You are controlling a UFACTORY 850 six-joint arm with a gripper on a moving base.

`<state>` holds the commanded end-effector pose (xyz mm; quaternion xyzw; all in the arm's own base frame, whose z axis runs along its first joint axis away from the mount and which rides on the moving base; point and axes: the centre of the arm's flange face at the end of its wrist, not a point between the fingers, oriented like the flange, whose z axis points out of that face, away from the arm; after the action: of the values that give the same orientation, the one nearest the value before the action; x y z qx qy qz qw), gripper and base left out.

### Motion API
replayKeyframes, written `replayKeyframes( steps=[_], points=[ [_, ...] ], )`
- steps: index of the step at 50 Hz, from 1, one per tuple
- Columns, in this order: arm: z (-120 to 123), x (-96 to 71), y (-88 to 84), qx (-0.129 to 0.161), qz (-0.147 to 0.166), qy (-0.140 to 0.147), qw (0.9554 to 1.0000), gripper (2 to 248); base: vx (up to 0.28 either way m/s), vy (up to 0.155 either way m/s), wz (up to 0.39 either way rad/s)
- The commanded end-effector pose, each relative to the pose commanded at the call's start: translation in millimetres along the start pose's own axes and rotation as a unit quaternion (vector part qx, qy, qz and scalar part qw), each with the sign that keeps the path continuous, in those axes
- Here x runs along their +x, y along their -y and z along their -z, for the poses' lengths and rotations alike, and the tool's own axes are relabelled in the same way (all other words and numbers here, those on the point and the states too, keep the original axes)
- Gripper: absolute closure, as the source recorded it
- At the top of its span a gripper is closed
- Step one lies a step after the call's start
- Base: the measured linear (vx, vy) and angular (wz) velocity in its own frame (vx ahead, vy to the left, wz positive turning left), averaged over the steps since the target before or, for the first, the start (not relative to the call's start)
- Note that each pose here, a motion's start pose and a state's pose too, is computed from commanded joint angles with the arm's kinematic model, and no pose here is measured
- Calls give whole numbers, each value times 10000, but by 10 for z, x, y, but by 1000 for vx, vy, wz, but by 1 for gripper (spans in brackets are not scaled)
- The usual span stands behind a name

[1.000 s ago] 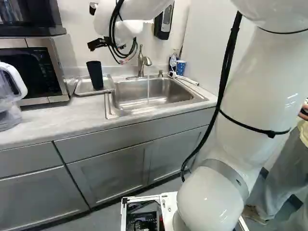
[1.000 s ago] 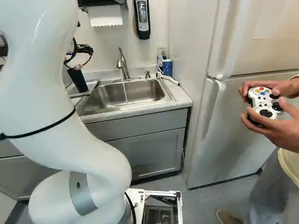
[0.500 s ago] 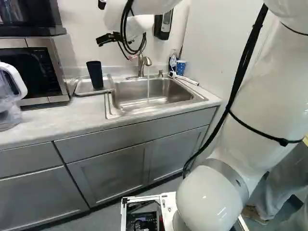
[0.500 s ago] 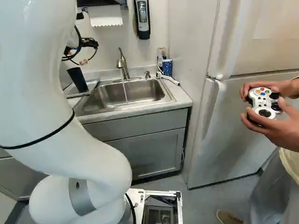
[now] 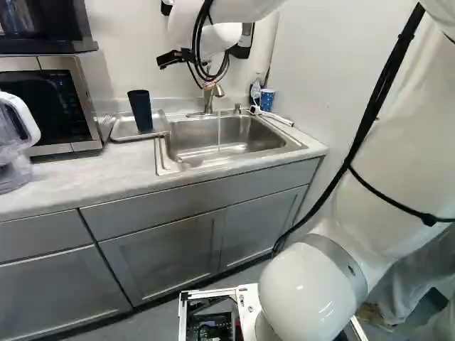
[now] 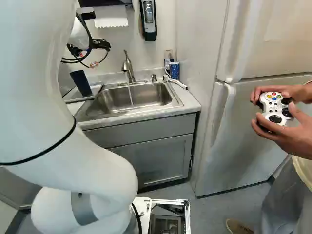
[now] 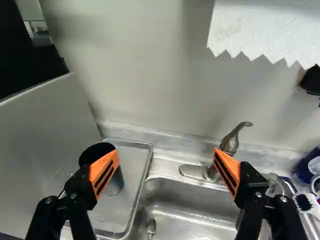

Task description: Rinse the cup and place it in the tray

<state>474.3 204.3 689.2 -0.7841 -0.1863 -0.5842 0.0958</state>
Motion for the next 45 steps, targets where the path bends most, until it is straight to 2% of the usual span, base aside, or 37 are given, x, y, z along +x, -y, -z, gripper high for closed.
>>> replayKeyframes(
  steps=[45],
  points=[
    [104, -84, -692, -651, -204, 45, 9977, 3, 0, 0, 0]
  ],
)
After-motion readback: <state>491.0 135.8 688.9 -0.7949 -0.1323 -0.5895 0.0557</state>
